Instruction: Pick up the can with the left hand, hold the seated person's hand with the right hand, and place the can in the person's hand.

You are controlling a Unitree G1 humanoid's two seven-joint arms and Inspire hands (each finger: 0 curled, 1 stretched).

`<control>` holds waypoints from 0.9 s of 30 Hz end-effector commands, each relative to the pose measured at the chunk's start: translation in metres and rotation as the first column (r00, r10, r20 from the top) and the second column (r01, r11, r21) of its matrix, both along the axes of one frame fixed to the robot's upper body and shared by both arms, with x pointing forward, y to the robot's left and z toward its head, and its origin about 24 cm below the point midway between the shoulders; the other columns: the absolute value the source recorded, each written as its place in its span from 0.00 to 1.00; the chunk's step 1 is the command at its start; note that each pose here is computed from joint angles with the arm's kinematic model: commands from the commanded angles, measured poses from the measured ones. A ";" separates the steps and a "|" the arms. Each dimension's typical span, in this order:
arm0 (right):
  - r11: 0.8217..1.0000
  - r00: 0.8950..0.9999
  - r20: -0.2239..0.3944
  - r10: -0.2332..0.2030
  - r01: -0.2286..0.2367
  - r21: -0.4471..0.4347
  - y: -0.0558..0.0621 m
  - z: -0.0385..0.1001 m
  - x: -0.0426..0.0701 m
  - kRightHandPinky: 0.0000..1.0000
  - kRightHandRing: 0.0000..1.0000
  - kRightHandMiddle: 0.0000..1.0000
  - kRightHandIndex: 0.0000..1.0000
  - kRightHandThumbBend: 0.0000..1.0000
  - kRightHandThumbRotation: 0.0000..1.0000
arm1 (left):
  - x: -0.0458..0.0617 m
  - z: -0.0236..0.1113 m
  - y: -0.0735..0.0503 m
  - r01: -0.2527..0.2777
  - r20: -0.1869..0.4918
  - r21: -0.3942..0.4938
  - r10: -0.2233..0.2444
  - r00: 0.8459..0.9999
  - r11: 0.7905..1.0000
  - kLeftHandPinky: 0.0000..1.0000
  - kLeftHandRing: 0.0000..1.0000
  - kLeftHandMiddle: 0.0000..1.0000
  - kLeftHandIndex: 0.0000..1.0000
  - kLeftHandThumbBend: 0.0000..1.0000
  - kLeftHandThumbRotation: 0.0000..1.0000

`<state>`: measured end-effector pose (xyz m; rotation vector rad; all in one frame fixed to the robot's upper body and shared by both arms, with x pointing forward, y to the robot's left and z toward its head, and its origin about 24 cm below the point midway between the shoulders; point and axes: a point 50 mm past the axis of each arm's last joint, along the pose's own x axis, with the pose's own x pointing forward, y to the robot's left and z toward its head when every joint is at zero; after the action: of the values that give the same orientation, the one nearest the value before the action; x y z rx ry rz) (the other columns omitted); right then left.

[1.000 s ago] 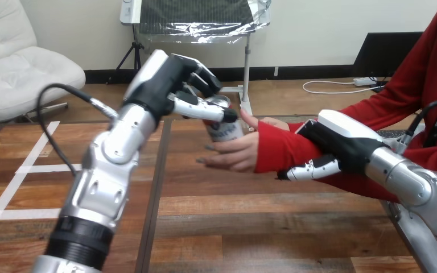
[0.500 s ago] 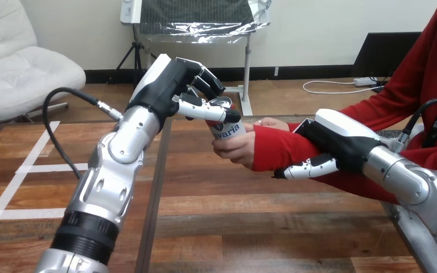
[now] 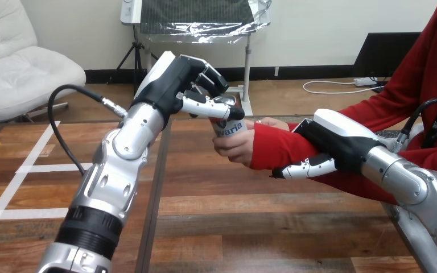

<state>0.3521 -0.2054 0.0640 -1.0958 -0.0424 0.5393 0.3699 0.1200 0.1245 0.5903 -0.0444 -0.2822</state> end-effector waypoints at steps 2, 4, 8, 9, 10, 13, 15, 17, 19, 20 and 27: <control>0.981 0.974 0.192 0.118 -0.144 0.127 0.049 0.051 0.020 0.20 0.23 0.27 0.27 0.65 0.53 | 0.008 0.035 -0.020 0.051 0.121 -0.001 -0.051 0.991 0.999 0.28 0.34 0.41 0.43 0.71 0.00; 0.981 0.974 0.190 0.120 -0.145 0.128 0.050 0.051 0.020 0.21 0.24 0.28 0.27 0.65 0.54 | 0.008 0.034 -0.021 0.052 0.119 0.000 -0.052 0.991 0.999 0.28 0.34 0.40 0.43 0.72 0.00; 0.980 0.974 0.193 0.123 -0.150 0.133 0.050 0.051 0.020 0.23 0.27 0.30 0.30 0.65 0.54 | 0.008 0.033 -0.023 0.053 0.115 0.002 -0.053 0.992 0.999 0.28 0.34 0.40 0.43 0.72 0.00; 0.979 0.973 0.193 0.123 -0.151 0.134 0.050 0.051 0.020 0.24 0.27 0.30 0.30 0.65 0.54 | 0.008 0.033 -0.023 0.053 0.115 0.005 -0.053 0.992 0.999 0.28 0.34 0.40 0.43 0.72 0.00; 0.979 0.973 0.194 0.123 -0.151 0.135 0.050 0.051 0.020 0.24 0.27 0.31 0.30 0.65 0.54 | 0.008 0.033 -0.024 0.053 0.115 0.006 -0.053 0.992 0.999 0.28 0.34 0.40 0.43 0.72 0.00; 0.979 0.973 0.193 0.124 -0.151 0.137 0.050 0.051 0.020 0.25 0.28 0.31 0.31 0.65 0.54 | 0.008 0.033 -0.024 0.051 0.117 0.019 -0.053 0.992 0.999 0.28 0.34 0.40 0.43 0.72 0.00; 0.979 0.974 0.192 0.123 -0.150 0.138 0.049 0.050 0.020 0.25 0.28 0.31 0.31 0.65 0.54 | 0.008 0.032 -0.024 0.050 0.119 0.025 -0.052 0.992 0.998 0.28 0.34 0.40 0.43 0.72 0.00; 0.979 0.974 0.191 0.122 -0.149 0.138 0.049 0.050 0.019 0.25 0.28 0.31 0.31 0.65 0.54 | 0.007 0.032 -0.024 0.049 0.120 0.029 -0.052 0.991 0.998 0.28 0.34 0.40 0.43 0.72 0.00; 0.979 0.974 0.190 0.121 -0.148 0.138 0.049 0.049 0.019 0.25 0.28 0.31 0.31 0.65 0.54 | 0.007 0.032 -0.024 0.049 0.120 0.033 -0.052 0.991 0.998 0.28 0.34 0.40 0.43 0.73 0.00; 0.979 0.974 0.190 0.120 -0.148 0.138 0.048 0.049 0.019 0.24 0.27 0.31 0.30 0.65 0.54 | 0.007 0.032 -0.024 0.049 0.121 0.034 -0.052 0.991 0.998 0.28 0.34 0.40 0.43 0.73 0.00; 0.981 0.975 0.192 0.116 -0.143 0.133 0.047 0.048 0.019 0.20 0.23 0.27 0.27 0.65 0.54 | 0.006 0.031 -0.022 0.053 0.110 -0.002 -0.052 0.993 0.999 0.28 0.35 0.41 0.43 0.72 0.00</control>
<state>0.3522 -0.2044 0.0639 -1.0869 -0.0416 0.5413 0.3723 0.1142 0.1285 0.6187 -0.0604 -0.2732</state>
